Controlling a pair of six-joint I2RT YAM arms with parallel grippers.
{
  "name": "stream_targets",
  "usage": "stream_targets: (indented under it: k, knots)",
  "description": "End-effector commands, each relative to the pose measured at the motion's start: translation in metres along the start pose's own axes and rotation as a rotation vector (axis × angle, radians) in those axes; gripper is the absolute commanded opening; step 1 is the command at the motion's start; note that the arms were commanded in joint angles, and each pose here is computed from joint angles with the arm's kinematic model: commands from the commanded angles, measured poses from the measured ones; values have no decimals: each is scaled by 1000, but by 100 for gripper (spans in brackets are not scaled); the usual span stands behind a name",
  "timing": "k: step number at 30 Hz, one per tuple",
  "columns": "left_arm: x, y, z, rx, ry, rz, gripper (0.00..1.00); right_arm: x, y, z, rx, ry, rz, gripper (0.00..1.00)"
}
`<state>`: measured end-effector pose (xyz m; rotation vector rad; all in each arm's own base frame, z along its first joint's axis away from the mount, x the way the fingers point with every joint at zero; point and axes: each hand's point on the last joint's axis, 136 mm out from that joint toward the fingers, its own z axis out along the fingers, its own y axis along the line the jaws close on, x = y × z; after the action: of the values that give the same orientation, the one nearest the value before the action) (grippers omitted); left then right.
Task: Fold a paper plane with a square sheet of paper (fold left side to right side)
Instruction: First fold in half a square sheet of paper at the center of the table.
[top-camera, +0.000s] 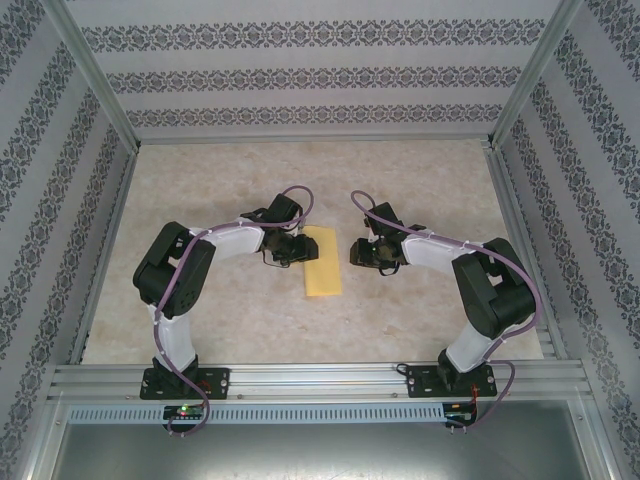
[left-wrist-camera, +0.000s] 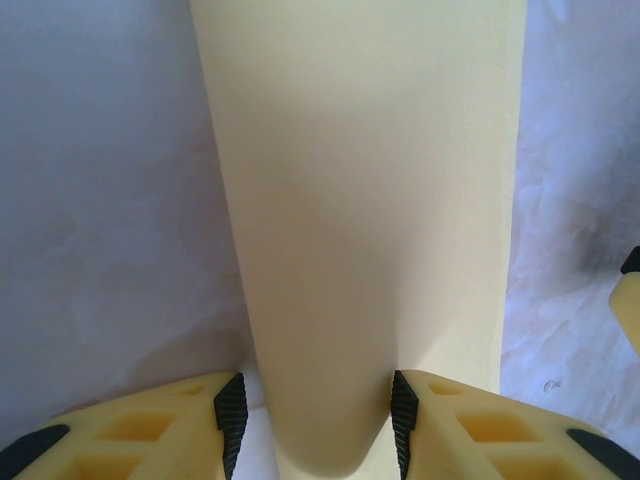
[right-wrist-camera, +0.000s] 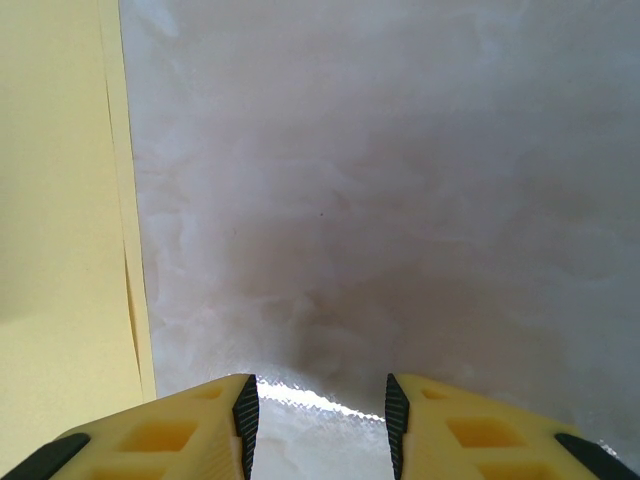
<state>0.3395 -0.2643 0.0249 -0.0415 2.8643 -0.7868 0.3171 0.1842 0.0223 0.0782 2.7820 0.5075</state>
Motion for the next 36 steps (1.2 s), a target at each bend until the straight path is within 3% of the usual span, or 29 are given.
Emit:
stream_targets:
  k: [1, 36]
  knots:
    - [20, -7, 34, 2, 62, 71, 48, -8, 5, -6, 9, -22, -28, 40]
    - [23, -11, 43, -22, 93, 104, 49, -9, 9, -10, 7, -35, -44, 40]
